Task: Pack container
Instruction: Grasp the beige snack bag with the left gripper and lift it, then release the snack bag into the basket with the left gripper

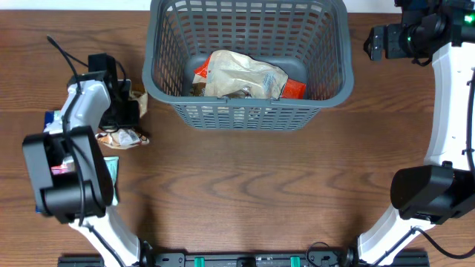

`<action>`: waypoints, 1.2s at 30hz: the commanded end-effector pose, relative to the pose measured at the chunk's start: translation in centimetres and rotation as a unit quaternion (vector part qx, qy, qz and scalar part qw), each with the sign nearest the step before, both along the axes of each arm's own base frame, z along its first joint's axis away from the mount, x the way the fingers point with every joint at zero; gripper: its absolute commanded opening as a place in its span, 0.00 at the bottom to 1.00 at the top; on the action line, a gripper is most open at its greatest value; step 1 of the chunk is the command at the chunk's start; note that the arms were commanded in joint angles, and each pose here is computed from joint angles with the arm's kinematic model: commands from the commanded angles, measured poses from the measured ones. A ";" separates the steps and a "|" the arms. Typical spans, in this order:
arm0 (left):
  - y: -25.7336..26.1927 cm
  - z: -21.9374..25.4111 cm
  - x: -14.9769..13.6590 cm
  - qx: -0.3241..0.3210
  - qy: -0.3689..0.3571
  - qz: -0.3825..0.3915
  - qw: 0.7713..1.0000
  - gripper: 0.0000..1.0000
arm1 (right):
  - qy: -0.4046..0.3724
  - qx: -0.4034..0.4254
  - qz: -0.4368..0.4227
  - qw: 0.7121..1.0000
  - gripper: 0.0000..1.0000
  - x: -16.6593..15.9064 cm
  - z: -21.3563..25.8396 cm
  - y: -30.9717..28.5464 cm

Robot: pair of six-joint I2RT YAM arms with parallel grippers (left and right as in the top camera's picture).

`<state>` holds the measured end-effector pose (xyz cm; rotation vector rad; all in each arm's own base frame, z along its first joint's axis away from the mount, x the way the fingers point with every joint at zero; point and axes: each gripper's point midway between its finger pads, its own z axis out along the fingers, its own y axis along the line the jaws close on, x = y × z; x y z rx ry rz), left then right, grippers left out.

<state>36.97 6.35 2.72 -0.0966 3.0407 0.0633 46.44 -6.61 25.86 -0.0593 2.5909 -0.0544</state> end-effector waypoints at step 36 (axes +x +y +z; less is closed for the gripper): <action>-19.8 41.2 3.9 0.028 -0.523 -0.383 0.761 0.06 | 0.011 -0.002 -0.005 1.000 0.99 -0.3 -0.5 -0.7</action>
